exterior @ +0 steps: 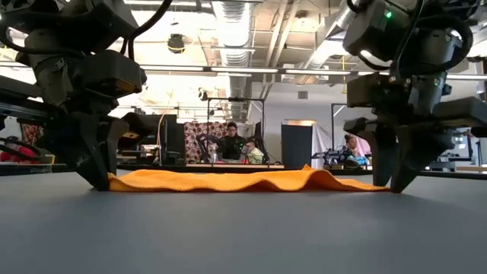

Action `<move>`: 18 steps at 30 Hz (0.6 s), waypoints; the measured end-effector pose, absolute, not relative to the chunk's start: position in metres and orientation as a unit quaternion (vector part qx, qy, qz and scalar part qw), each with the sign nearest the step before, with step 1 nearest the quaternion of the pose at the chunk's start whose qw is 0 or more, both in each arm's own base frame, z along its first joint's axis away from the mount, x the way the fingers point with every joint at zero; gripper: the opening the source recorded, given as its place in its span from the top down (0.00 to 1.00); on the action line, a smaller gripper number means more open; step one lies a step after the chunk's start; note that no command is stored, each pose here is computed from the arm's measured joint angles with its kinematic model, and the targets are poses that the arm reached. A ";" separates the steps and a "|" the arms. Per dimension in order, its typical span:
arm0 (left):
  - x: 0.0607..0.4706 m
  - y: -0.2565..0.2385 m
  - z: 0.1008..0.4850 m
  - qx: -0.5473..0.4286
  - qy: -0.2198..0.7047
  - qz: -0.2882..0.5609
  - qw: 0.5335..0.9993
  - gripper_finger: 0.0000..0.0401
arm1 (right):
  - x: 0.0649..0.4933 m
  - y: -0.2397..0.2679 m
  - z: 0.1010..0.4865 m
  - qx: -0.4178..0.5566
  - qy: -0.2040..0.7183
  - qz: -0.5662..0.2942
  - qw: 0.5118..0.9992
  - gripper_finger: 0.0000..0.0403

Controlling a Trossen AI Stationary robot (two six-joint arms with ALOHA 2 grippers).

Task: Roll towel
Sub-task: Fold the yellow towel

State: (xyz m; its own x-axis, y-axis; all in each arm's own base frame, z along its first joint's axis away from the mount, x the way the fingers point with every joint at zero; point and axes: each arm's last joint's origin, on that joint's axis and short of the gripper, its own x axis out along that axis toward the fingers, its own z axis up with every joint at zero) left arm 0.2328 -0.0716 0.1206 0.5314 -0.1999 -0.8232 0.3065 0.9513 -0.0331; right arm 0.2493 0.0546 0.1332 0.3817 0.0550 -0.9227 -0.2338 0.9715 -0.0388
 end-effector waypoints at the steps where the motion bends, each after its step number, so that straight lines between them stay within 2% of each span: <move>1: 0.233 -0.072 0.121 0.057 0.463 -0.146 0.873 0.99 | 0.250 0.055 0.128 -0.080 0.556 0.088 0.823 0.66; 4: 0.232 -0.072 0.120 0.056 0.465 -0.145 0.872 1.00 | 0.253 0.055 0.120 -0.065 0.568 0.073 0.817 0.73; 9: 0.227 -0.070 0.125 0.027 0.478 -0.119 0.870 1.00 | 0.254 0.055 0.126 -0.047 0.558 0.062 0.826 0.95; 14: 0.219 -0.065 0.141 0.026 0.465 -0.083 0.881 1.00 | 0.251 0.050 0.151 -0.034 0.530 0.061 0.845 0.95; 18: 0.214 -0.060 0.161 0.013 0.429 -0.053 0.902 1.00 | 0.252 0.042 0.187 0.000 0.492 0.077 0.867 0.97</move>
